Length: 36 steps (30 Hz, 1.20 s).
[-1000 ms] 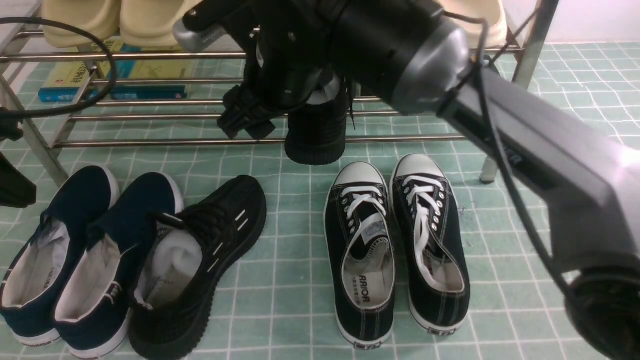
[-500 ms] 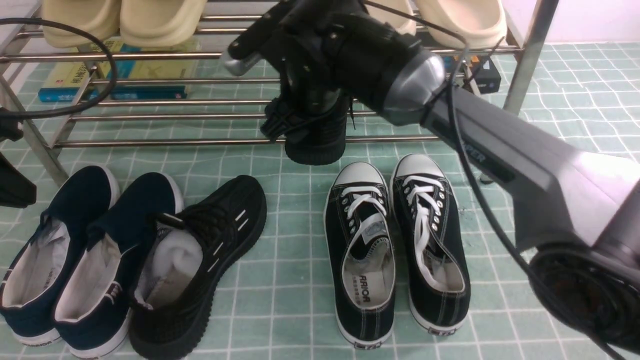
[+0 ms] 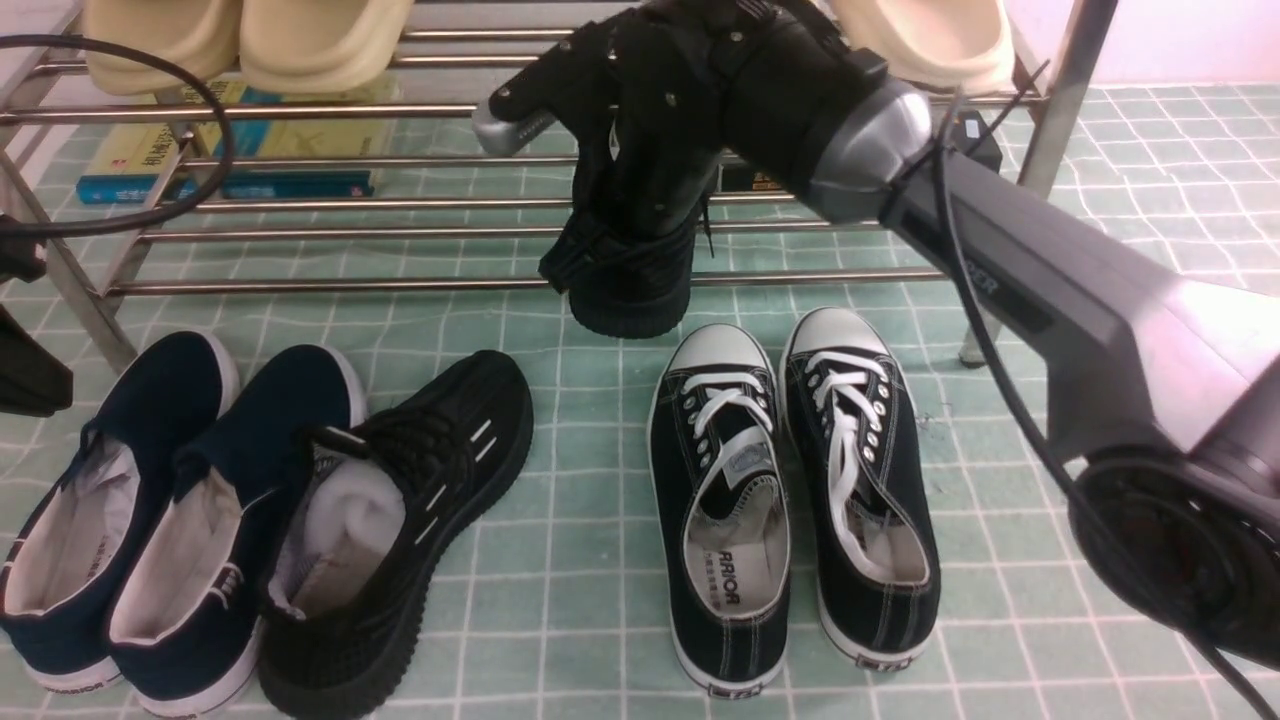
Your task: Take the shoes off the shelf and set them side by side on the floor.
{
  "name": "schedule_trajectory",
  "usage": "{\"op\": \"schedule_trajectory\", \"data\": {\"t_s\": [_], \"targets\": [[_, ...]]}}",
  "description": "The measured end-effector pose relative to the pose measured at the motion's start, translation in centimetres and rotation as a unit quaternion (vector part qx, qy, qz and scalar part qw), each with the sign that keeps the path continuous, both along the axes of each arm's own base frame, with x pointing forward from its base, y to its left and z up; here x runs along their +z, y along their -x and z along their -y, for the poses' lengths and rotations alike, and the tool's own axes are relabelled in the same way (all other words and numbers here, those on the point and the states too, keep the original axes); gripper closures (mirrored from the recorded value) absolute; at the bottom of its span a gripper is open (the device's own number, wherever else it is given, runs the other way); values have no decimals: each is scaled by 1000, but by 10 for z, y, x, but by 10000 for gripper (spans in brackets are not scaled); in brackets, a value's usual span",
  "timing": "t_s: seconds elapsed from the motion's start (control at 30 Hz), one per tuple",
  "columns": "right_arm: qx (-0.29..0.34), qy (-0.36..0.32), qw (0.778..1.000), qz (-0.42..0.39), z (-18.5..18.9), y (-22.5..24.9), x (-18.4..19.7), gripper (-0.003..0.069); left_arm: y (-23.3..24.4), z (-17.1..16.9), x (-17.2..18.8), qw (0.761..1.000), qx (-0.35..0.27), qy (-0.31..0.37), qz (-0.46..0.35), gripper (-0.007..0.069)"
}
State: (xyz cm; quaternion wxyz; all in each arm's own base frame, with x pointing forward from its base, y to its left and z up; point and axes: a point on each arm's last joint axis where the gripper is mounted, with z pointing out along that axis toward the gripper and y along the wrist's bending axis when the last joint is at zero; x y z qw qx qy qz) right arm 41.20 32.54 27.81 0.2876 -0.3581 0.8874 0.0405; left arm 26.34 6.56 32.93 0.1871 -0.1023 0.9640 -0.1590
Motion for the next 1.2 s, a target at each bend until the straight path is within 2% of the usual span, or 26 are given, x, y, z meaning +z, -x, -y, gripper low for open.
{"op": "schedule_trajectory", "data": {"t_s": [0.17,0.33,0.47,0.63,0.97,1.2], "targets": [[16,6,1000,-16,-5,24,23,619,0,0,0,1000,0,0,0,589],[49,-31,998,-5,-17,60,64,619,0,0,0,1000,0,-2,0,589],[71,-60,996,-15,-29,85,80,619,0,0,0,1000,0,-1,-1,588],[97,-47,993,-38,-40,110,75,619,0,0,0,1000,0,-2,-1,590],[188,44,977,-95,-62,155,23,619,0,0,0,1000,-1,-1,-1,592],[210,46,971,-101,-64,159,19,619,0,0,0,1000,-1,-1,-1,591]]}}
